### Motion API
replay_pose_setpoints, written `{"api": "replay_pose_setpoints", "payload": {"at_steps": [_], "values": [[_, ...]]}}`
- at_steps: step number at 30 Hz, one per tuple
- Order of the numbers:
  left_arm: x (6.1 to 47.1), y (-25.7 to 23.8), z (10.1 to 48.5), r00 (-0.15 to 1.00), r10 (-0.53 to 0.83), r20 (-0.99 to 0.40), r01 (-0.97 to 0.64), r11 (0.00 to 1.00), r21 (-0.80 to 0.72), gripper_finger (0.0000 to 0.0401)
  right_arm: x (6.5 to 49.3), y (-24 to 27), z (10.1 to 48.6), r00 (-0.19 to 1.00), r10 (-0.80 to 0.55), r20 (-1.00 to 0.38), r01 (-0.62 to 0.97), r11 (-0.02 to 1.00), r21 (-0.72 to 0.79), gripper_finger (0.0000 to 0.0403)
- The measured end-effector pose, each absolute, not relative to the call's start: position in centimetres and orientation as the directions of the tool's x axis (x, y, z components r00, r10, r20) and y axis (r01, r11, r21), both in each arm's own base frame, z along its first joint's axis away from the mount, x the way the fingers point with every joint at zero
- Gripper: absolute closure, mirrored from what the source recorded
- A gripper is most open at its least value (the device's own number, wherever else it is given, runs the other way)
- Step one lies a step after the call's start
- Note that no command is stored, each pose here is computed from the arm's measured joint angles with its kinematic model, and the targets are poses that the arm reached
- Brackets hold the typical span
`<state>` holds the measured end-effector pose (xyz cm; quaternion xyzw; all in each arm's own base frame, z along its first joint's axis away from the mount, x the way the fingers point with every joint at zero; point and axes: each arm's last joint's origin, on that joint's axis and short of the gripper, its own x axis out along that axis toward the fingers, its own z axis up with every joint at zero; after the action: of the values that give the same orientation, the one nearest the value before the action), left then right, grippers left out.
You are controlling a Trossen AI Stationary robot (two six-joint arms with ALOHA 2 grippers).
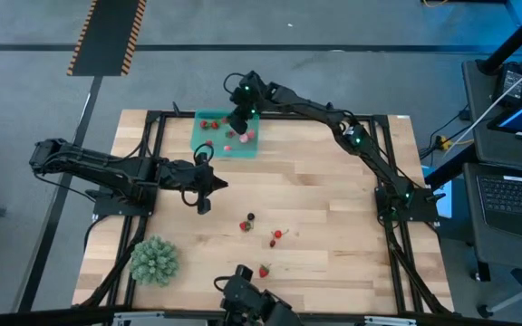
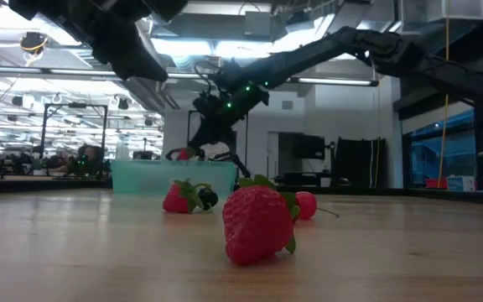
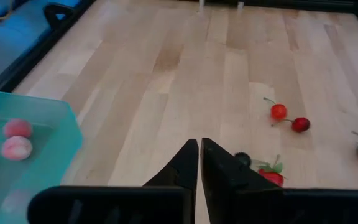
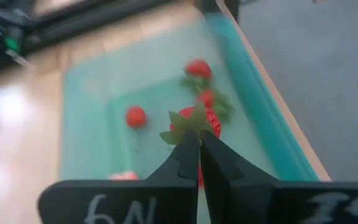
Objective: Pick and placing Produce into tupperware
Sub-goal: Put the red strawberry into the blue bin
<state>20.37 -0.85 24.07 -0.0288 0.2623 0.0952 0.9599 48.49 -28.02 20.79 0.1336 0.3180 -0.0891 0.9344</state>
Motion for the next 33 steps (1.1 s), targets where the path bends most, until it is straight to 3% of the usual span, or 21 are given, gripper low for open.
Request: {"api": "replay_pose_setpoints", "payload": {"at_steps": [11, 16, 18, 22, 28, 33], "values": [[20.4, -0.3, 24.5, 0.816, 0.373, -0.441, -0.38, 0.922, 0.077, 0.0393, 48.1, -27.8, 20.4, 0.755, -0.026, -0.655, 0.209, 0.957, 0.202, 0.0397], [20.8, -0.3, 25.2, 0.855, 0.36, -0.374, -0.376, 0.926, 0.032, 0.0378, 47.0, -26.5, 25.6, 0.789, -0.039, -0.613, 0.153, 0.979, 0.135, 0.0397], [20.8, -0.1, 25.4, 0.839, 0.413, -0.353, -0.426, 0.904, 0.045, 0.0367, 46.1, -26.0, 28.0, 0.799, -0.044, -0.599, 0.135, 0.985, 0.107, 0.0397], [20.3, 1.0, 25.6, 0.777, 0.533, -0.334, -0.539, 0.838, 0.084, 0.0322, 44.0, -24.7, 31.6, 0.783, -0.036, -0.621, 0.105, 0.992, 0.075, 0.0397], [19.6, 1.9, 26.4, 0.768, 0.568, -0.296, -0.576, 0.815, 0.067, 0.0225, 41.3, -22.4, 35.5, 0.758, -0.014, -0.652, 0.048, 0.998, 0.034, 0.0397], [18.8, 2.2, 27.7, 0.79, 0.56, -0.25, -0.559, 0.825, 0.08, 0.0158, 41.9, -19.7, 35.3, 0.738, 0.173, -0.652, -0.116, 0.985, 0.131, 0.0391]]}}
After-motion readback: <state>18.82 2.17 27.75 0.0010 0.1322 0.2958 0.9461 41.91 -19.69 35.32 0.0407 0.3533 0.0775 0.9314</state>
